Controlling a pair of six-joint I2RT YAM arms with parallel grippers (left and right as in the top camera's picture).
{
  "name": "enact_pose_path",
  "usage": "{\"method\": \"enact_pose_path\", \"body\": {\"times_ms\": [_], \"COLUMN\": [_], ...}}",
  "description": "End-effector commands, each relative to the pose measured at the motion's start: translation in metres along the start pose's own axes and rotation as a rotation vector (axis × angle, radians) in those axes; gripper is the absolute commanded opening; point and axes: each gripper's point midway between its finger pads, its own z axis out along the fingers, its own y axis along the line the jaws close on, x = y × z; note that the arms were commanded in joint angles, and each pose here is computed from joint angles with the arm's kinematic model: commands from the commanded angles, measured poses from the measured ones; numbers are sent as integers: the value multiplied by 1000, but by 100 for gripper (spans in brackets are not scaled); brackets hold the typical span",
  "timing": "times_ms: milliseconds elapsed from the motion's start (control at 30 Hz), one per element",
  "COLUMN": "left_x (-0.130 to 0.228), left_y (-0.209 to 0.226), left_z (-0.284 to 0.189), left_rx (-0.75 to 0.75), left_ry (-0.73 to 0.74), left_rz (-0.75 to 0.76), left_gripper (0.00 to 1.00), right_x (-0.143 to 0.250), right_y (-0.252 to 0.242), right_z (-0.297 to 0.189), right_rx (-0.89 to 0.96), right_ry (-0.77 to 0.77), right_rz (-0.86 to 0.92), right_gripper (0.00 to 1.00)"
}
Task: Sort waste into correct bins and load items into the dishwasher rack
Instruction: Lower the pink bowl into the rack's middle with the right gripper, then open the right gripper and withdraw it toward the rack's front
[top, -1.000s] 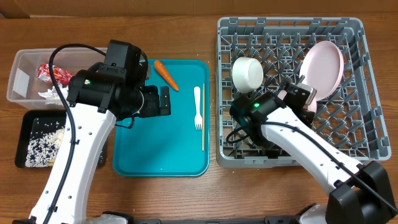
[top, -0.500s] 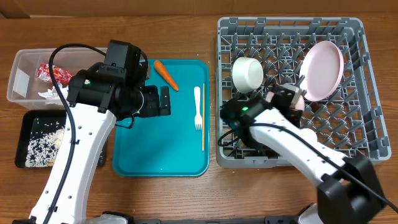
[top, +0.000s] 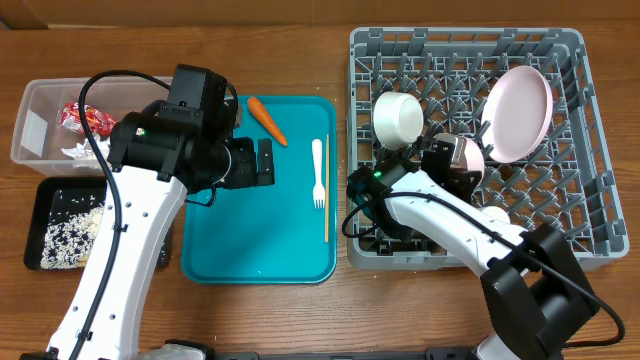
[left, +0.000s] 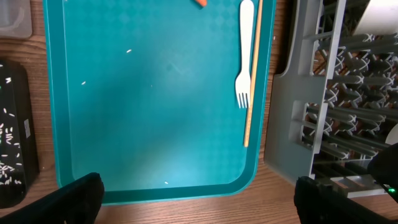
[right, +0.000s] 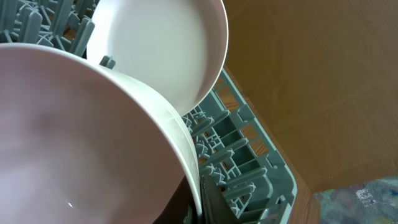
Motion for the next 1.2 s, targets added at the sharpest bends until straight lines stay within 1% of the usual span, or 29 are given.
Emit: {"method": "enact_pose_path", "body": {"times_ms": [0, 133, 367, 900, 1167], "left_x": [-5, -5, -5, -5, -5], "left_y": [-1, -1, -1, -2, -1], "left_z": [-8, -8, -8, -8, -8], "left_rx": [3, 3, 3, 4, 3], "left_ry": [-33, -33, -33, -33, -33], "left_rz": [19, 19, 19, 19, 19], "left_gripper": [100, 100, 100, 100, 100], "right_x": [16, 17, 12, 14, 14], "right_y": [8, 10, 17, 18, 19], "right_z": [0, -5, -20, -24, -41], "right_rx": [-11, -21, -57, -66, -88], "right_ry": [66, 61, -2, -5, -51], "right_rz": [-35, -55, -94, -135, -195], "right_gripper": [4, 4, 4, 4, 16]}}
